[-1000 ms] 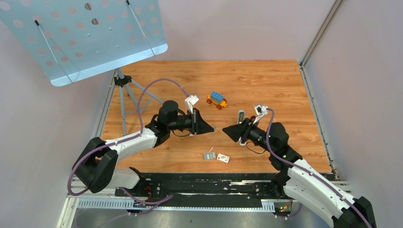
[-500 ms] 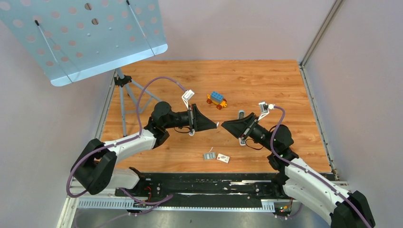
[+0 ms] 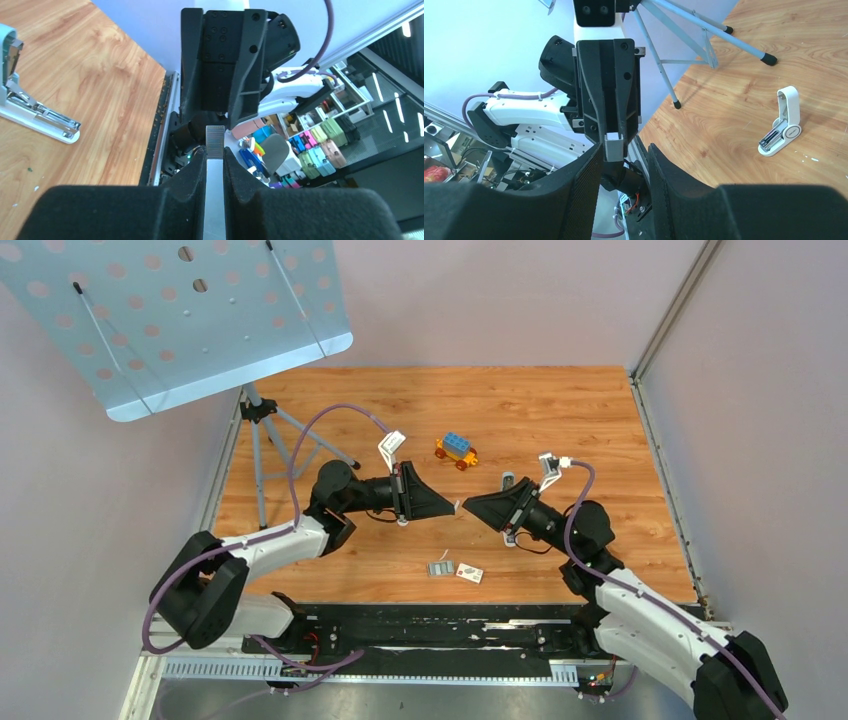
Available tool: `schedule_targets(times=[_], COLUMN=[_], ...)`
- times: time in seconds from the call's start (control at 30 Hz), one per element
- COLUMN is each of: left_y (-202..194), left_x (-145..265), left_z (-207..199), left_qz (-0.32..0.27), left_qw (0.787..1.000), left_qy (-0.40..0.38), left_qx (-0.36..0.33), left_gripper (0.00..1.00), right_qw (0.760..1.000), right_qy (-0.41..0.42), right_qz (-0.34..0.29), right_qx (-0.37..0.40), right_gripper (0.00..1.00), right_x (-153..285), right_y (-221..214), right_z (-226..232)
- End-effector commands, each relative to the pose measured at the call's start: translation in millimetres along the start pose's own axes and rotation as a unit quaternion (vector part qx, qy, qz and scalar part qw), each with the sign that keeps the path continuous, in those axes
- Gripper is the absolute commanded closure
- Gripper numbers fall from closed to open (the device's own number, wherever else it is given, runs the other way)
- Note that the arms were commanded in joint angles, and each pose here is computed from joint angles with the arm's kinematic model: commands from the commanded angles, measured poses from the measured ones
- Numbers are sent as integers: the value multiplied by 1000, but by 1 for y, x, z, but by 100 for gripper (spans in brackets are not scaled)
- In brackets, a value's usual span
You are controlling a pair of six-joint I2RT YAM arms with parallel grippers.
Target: Load the staples into the stapler
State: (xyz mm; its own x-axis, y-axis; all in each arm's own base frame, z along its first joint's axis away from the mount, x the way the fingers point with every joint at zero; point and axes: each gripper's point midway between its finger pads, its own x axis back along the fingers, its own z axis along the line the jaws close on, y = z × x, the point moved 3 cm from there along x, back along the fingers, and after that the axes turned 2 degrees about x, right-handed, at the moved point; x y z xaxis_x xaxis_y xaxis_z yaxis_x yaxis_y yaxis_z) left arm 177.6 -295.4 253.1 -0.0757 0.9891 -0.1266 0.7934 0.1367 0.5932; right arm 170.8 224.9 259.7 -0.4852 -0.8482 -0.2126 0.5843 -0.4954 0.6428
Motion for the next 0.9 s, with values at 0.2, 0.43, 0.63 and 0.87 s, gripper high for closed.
schedule_targets(times=[0.2, 0.43, 0.63, 0.87], left_y=[2, 0, -2, -1], left_x=[0, 0, 1, 1], left_z=[-8, -4, -2, -2], left_qz=[-12, -10, -7, -5], left_qw=[999, 999, 999, 1000], left_qy=[-50, -47, -36, -27], left_qx=[7, 6, 0, -7], left_gripper=[86, 86, 86, 86], right_qw=[999, 998, 998, 998], right_qy=[50, 53, 57, 61], right_qz=[0, 6, 10, 17], right_qx=[17, 17, 17, 16], right_gripper=[61, 61, 66, 69], right_x=[-5, -9, -12, -13], right_y=[10, 10, 11, 8], right_z=[19, 20, 20, 20])
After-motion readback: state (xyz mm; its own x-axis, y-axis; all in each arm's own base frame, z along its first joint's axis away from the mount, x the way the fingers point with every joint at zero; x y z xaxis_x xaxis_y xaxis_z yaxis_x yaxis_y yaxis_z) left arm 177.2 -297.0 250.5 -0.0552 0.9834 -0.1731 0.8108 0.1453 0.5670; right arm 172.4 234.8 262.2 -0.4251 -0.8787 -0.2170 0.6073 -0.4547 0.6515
